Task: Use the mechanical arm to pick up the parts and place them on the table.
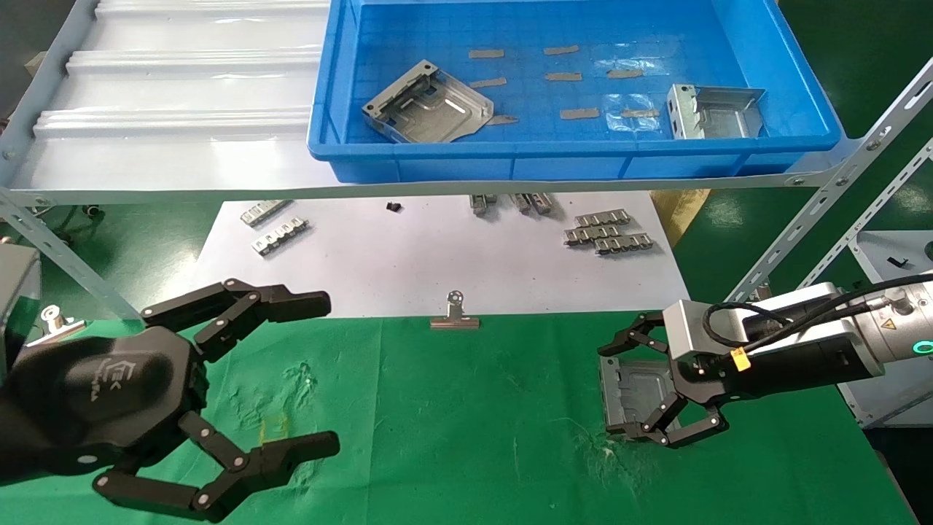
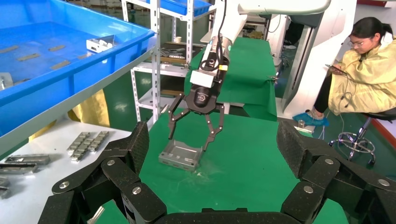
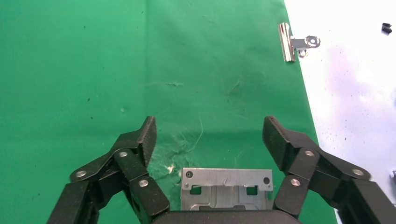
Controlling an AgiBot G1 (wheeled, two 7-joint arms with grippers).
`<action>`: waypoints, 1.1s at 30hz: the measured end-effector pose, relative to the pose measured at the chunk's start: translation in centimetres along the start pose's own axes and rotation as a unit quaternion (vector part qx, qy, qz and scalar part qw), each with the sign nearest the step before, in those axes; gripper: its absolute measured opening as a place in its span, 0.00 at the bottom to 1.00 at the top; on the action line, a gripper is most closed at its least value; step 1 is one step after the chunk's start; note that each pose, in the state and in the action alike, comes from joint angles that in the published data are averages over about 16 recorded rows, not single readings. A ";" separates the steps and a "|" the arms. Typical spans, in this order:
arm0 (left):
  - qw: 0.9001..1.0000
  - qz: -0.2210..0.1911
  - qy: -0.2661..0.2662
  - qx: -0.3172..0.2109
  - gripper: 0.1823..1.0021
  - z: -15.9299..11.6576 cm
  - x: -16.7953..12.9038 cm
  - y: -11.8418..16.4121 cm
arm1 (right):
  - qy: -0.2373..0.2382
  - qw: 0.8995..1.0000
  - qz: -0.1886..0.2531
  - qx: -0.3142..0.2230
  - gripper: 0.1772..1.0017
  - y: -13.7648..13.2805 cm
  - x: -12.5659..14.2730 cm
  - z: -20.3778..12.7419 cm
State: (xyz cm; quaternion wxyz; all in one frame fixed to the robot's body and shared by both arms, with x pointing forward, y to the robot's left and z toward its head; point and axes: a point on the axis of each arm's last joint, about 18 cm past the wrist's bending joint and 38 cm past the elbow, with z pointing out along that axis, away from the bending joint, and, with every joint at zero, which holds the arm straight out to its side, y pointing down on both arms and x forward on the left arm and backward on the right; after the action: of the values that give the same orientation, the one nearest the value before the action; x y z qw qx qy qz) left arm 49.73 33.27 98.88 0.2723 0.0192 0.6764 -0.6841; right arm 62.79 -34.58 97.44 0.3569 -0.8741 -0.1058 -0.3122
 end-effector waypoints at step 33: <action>1.000 0.000 0.000 0.000 1.00 0.0 0.0 0.0 | 0.009 0.973 0.082 0.216 1.00 -4.5 -4.8 2.1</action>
State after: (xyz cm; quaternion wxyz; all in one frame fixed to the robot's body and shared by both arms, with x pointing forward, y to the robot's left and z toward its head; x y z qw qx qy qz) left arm 49.73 33.27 98.88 0.2724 0.0192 0.6764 -0.6841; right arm 58.20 -29.65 95.83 0.5626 -0.7791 -0.0956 -0.2595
